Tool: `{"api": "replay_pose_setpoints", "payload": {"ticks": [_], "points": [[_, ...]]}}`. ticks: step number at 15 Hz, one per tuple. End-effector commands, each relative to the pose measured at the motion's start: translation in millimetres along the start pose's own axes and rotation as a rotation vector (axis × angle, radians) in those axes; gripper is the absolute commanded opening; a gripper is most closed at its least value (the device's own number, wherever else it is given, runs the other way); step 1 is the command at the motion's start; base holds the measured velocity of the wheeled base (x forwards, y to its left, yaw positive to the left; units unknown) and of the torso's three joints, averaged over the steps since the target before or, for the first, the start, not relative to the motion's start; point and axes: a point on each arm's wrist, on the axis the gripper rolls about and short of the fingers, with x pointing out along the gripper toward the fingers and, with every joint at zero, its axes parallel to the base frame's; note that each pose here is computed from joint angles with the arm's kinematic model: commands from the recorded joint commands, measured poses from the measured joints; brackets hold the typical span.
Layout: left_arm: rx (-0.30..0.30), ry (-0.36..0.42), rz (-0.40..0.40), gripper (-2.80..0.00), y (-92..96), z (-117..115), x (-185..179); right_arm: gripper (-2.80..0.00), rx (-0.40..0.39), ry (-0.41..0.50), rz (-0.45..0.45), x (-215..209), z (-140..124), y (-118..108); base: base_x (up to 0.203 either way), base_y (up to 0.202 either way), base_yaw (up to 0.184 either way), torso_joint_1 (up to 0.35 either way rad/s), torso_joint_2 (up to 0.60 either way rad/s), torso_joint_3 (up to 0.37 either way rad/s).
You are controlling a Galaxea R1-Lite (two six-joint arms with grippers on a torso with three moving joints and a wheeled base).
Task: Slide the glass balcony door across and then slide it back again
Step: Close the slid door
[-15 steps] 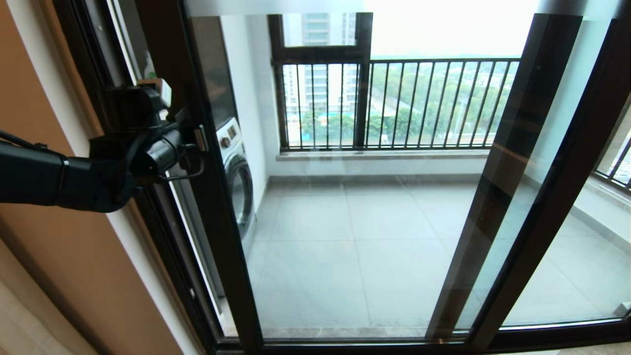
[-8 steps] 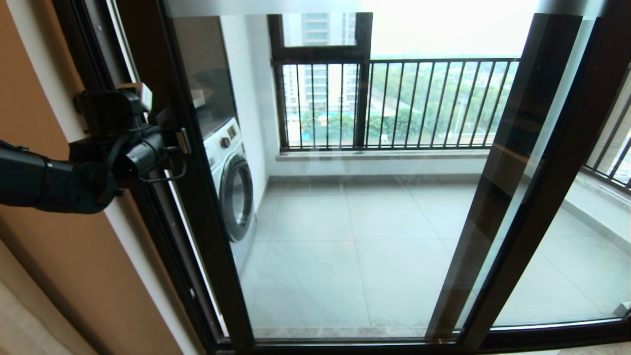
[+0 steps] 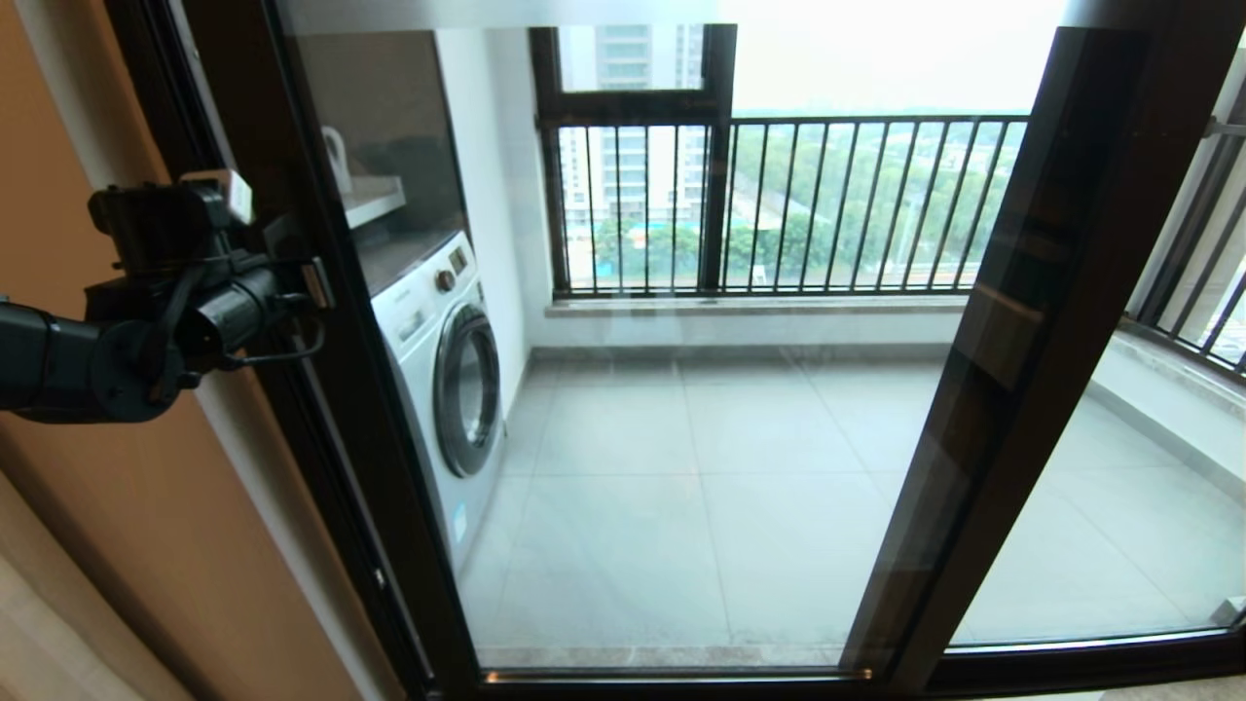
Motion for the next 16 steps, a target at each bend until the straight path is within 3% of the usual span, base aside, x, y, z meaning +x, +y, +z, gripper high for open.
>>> {"api": "replay_pose_setpoints", "payload": {"ticks": [1, 8, 16], "points": [[-0.003, -0.011, 0.019, -2.80, 9.6, 2.4, 2.2, -2.80, 0.000, 0.013, 0.002, 1.0, -3.4, 0.2, 0.000, 0.000, 0.000, 0.000, 0.00, 0.000], [-0.012, -0.048, 0.051, -2.80, 51.7, 13.2, 15.1, -2.80, 0.000, 0.013, 0.002, 1.0, -3.4, 0.2, 0.000, 0.000, 0.000, 0.000, 0.00, 0.000], [-0.012, -0.046, 0.085, -2.80, 77.0, 11.7, 20.9, -2.80, 0.000, 0.013, 0.002, 1.0, -3.4, 0.2, 0.000, 0.000, 0.000, 0.000, 0.00, 0.000]]}}
